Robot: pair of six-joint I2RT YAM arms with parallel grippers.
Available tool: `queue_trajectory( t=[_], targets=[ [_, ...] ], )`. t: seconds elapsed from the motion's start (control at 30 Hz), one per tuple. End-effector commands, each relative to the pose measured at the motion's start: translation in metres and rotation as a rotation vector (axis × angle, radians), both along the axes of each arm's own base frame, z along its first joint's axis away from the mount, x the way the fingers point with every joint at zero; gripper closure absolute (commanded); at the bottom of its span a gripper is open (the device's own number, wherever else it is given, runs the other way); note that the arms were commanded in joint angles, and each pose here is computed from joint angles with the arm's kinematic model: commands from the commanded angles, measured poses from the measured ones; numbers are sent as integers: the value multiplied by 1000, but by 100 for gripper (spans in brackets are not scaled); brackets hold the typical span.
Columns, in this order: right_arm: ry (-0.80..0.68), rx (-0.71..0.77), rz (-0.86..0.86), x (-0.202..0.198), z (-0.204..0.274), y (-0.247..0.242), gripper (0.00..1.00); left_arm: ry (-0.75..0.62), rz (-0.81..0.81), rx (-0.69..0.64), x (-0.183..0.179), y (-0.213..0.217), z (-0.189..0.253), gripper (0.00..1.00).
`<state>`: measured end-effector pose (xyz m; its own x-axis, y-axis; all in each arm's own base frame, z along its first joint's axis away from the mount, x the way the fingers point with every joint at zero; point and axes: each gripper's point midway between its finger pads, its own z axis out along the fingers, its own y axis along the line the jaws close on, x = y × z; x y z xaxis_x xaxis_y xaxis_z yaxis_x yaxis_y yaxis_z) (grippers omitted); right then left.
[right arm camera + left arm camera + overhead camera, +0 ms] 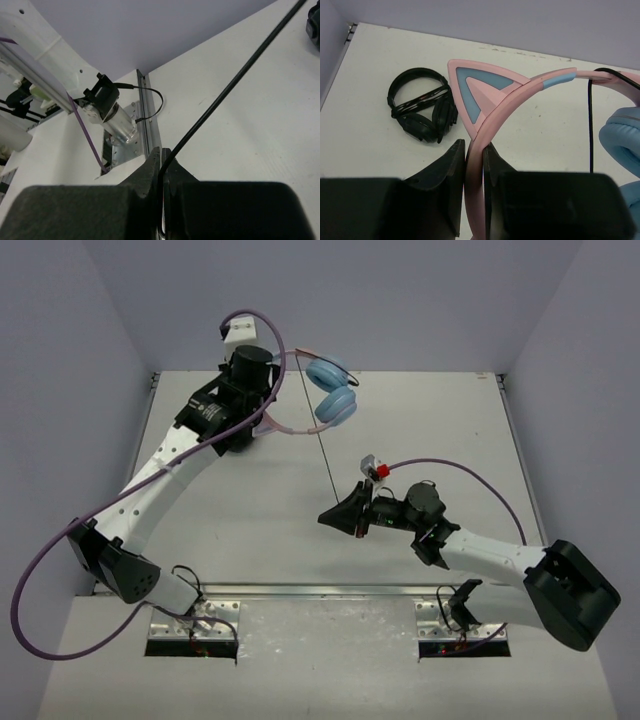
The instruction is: Wrap the headphones
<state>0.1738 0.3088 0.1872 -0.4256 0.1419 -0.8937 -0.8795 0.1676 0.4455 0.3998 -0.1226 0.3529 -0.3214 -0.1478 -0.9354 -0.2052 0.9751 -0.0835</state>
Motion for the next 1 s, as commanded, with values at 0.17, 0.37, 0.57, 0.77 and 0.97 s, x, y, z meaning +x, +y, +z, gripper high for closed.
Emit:
queue_trajectory(
  t=[0.17, 0.37, 0.57, 0.77, 0.97],
  targets=[
    [-26, -25, 101, -18, 10, 18, 97, -400, 154, -383, -15, 28, 99, 100],
    [-6, 98, 253, -40, 29, 33, 94, -446, 174, -395, -26, 39, 106, 100],
    [51, 119, 327, -64, 20, 38, 92, -462, 223, -321, -19, 48, 110, 100],
    [16, 39, 273, -71, 1, 29, 99, -450, 248, -249, -3, 53, 104, 100],
    [15, -108, 200, -69, -28, 19, 99, -458, 256, -231, 6, 66, 111, 99]
  ],
)
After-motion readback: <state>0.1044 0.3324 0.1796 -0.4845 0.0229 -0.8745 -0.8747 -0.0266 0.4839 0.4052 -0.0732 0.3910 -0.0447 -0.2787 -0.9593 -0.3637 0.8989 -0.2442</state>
